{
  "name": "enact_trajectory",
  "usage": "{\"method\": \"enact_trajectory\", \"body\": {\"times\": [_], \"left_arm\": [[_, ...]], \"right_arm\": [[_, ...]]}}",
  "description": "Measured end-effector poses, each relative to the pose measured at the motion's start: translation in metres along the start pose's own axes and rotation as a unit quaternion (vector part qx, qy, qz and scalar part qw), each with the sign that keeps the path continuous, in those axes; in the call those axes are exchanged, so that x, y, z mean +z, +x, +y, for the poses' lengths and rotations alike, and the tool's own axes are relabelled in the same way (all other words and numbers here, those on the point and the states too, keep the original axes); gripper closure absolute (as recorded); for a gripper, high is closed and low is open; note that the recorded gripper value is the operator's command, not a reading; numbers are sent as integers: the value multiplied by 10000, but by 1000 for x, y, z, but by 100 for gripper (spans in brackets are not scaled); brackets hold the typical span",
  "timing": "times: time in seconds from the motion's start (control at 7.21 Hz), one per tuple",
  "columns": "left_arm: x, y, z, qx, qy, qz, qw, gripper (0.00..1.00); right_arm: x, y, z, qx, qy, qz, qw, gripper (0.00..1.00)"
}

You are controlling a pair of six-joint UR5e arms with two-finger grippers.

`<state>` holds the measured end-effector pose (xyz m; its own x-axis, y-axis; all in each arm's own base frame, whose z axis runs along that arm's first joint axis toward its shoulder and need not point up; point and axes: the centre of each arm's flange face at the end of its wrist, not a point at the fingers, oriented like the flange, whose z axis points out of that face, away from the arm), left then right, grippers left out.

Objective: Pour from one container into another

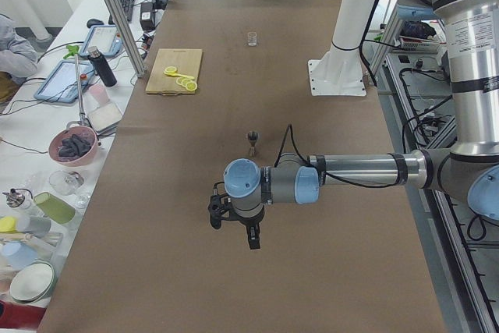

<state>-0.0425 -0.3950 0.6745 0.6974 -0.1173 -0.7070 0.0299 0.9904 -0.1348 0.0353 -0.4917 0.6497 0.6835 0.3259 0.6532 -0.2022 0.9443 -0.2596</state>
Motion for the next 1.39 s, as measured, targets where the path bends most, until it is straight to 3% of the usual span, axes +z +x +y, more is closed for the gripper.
{"method": "enact_trajectory", "body": {"times": [1.39], "left_arm": [[0, 1, -1, 0, 8, -2, 10000, 2]], "right_arm": [[0, -2, 1, 3, -48, -119, 9999, 0]]}}
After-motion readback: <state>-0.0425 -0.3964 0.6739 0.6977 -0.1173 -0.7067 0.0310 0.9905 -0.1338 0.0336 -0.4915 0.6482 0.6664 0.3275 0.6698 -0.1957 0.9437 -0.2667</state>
